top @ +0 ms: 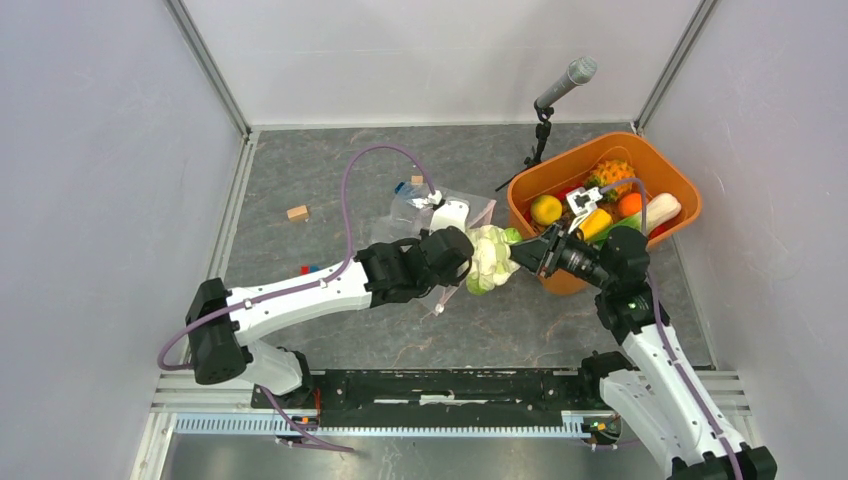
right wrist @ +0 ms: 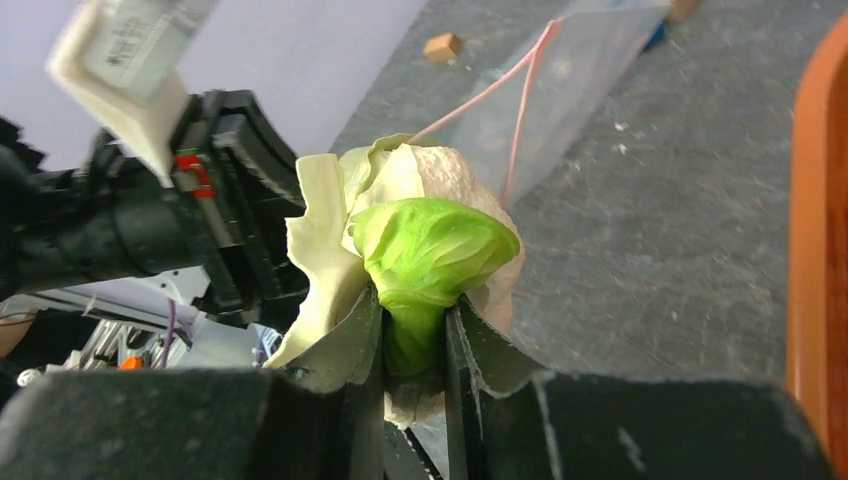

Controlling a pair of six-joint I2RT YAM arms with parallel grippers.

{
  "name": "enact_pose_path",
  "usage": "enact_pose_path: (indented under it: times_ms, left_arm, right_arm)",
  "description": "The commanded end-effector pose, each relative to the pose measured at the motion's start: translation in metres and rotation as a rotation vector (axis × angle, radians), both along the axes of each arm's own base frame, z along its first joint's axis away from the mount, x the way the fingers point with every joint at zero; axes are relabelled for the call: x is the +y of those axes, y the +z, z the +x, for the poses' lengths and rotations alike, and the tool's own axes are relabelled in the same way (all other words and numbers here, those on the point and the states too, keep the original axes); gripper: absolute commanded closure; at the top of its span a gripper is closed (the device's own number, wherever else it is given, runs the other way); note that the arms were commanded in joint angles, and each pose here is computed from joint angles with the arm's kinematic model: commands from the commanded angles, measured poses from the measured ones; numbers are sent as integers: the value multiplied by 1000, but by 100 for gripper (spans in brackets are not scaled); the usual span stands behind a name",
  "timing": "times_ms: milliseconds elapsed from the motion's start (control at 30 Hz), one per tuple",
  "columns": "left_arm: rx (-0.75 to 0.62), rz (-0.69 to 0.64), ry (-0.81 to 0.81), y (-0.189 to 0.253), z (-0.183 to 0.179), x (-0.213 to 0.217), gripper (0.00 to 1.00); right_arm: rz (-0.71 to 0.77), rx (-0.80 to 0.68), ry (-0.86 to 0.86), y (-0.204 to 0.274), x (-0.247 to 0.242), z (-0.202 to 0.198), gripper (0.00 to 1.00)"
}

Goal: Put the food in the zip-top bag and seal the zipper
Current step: Place the fake vegetable in the zipper food storage bag.

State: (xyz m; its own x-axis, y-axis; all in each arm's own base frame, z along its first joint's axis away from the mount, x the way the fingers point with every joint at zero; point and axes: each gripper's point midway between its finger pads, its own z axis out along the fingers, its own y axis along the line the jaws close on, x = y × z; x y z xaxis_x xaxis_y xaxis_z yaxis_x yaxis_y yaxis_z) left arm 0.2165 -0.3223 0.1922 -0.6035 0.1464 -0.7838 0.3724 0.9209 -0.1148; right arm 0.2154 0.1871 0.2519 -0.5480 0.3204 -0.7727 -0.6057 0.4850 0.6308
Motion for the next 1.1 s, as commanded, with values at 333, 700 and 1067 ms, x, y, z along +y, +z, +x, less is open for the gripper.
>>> enact_pose_path:
  times_ms: [333, 700, 1067]
  left_arm:
    - [-27, -80, 51, 20, 4, -1, 98]
    - [-40, -63, 86, 16, 7, 6, 98]
    - [-30, -28, 132, 2, 5, 24, 98]
  right_arm:
    - [-217, 75, -157, -60, -17, 28, 85]
    - [-137, -30, 13, -40, 7, 9, 86]
    - [-153, -109, -133, -3, -13, 15, 87]
